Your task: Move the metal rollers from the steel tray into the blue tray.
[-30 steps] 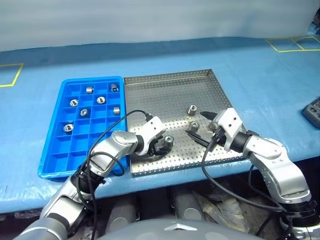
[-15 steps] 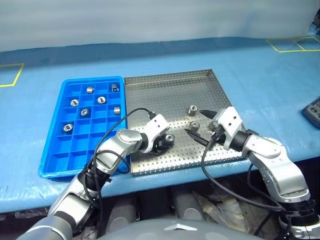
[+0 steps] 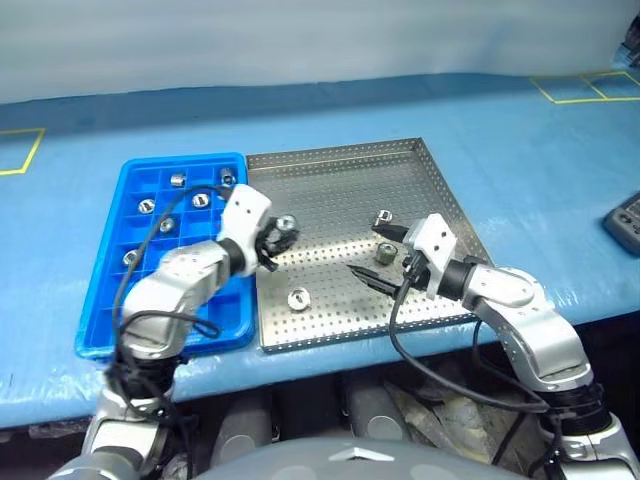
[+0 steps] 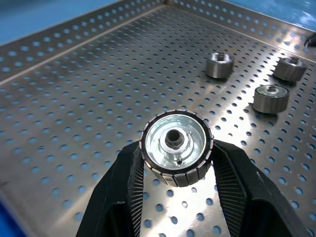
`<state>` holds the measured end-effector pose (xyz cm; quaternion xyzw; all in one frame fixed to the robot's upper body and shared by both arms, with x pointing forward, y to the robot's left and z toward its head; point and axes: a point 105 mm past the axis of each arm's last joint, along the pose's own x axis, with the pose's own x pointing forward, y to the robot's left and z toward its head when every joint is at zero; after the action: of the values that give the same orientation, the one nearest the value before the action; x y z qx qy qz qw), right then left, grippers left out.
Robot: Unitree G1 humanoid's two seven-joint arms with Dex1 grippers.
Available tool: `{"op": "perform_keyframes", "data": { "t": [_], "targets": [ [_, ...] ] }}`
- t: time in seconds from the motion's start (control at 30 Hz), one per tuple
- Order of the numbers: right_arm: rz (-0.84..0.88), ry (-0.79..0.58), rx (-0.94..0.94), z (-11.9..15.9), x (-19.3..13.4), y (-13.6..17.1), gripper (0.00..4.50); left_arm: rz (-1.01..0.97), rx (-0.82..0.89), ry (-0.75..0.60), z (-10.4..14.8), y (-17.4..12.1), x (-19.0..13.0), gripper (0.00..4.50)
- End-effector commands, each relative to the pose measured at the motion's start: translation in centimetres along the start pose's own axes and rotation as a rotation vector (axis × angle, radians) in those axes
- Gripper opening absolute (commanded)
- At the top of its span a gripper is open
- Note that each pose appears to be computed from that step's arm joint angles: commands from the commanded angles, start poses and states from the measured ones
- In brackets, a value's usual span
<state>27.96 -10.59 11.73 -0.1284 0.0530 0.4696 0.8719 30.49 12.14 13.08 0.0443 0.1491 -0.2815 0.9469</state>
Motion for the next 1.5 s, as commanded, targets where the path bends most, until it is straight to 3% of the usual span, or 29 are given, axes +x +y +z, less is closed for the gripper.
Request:
{"op": "perform_keyframes", "data": {
  "t": [0.03,0.37,0.57,0.9,1.2,1.3,1.43,1.5],
  "targets": [
    [0.071,-0.050,-0.040,1.3,1.2,0.5,4.50,0.099,0.017,-0.069,1.7,1.0,-3.4,1.76],
    [0.236,-0.057,-0.068,1.8,2.6,1.5,4.50,0.407,0.042,0.103,-1.6,3.4,-10.9,1.76],
    [0.294,-0.082,-0.075,2.5,3.3,2.0,4.50,0.564,-0.035,0.158,-3.5,5.2,-13.5,1.76],
    [0.320,-0.088,-0.076,2.7,3.6,2.3,4.50,0.691,-0.118,0.260,-6.9,5.6,-15.7,1.76],
    [0.317,-0.091,-0.077,2.8,3.6,2.4,4.50,0.698,-0.131,0.275,-7.4,6.1,-14.7,1.76],
    [0.303,-0.092,-0.078,2.8,3.5,2.3,4.50,0.686,-0.110,0.252,-6.8,6.3,-14.3,2.79],
    [0.281,-0.095,-0.079,2.8,3.4,2.2,4.50,0.658,-0.142,0.110,-4.8,6.3,-12.9,4.11],
    [0.259,-0.095,-0.079,2.8,3.3,1.9,4.50,0.581,-0.156,0.004,-3.1,5.6,-11.7,4.11]
  ]
}}
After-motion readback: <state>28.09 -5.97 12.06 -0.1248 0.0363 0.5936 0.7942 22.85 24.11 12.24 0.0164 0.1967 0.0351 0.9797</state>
